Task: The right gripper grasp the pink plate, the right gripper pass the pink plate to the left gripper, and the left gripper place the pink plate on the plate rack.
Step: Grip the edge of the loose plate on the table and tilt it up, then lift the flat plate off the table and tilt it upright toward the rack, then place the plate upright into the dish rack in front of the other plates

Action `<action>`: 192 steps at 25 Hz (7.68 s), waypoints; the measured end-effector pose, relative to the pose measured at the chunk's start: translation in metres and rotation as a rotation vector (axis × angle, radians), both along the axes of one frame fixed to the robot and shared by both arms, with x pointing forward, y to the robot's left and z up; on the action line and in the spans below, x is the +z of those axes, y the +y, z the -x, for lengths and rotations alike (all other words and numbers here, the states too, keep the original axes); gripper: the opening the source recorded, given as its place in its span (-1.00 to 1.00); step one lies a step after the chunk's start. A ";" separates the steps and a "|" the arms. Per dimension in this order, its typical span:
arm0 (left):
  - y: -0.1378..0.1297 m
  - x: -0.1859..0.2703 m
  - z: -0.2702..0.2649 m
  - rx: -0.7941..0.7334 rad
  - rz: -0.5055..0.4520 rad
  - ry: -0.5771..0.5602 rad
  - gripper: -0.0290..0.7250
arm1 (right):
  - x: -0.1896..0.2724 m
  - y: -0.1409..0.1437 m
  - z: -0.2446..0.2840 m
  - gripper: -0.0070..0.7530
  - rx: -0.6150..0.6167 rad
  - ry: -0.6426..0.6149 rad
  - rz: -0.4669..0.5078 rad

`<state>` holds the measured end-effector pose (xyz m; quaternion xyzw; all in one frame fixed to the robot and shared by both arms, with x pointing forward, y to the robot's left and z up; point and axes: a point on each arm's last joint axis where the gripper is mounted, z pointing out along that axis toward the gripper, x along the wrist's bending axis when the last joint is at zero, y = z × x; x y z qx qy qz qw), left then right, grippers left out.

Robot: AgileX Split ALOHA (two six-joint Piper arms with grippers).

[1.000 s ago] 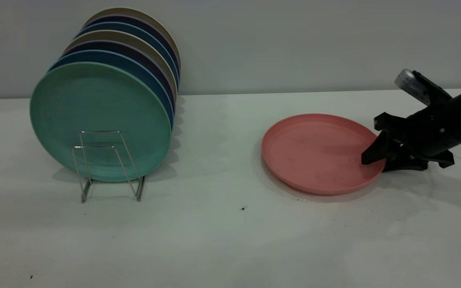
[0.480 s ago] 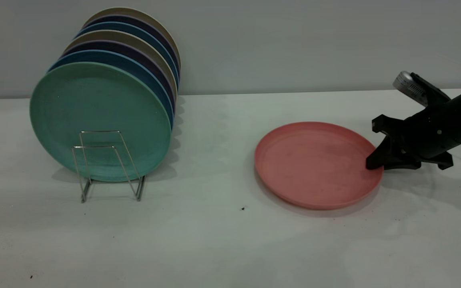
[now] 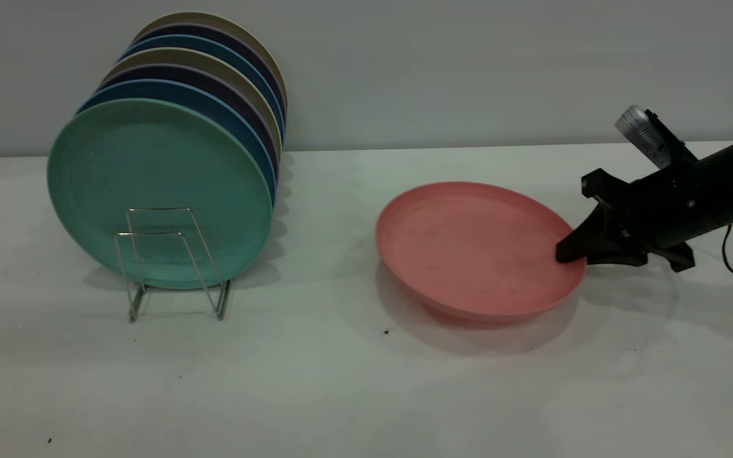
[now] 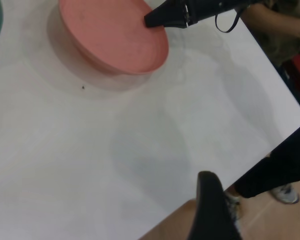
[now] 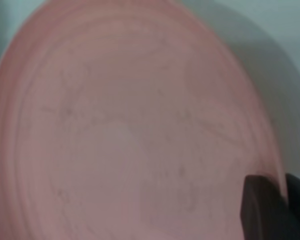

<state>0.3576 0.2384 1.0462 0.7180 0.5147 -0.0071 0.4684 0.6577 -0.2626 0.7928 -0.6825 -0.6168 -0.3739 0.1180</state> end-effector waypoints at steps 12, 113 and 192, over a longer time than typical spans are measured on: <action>-0.005 -0.027 -0.038 0.013 0.102 0.208 0.43 | 0.040 0.007 0.013 -0.93 0.299 -0.044 0.011; -0.003 -0.087 -0.128 -0.216 -0.128 -0.100 -0.59 | 0.074 0.034 0.038 0.29 0.489 0.139 0.072; 0.026 -0.084 -0.242 -0.822 -0.912 -0.589 -0.59 | 0.064 0.021 0.037 0.24 0.428 0.207 0.251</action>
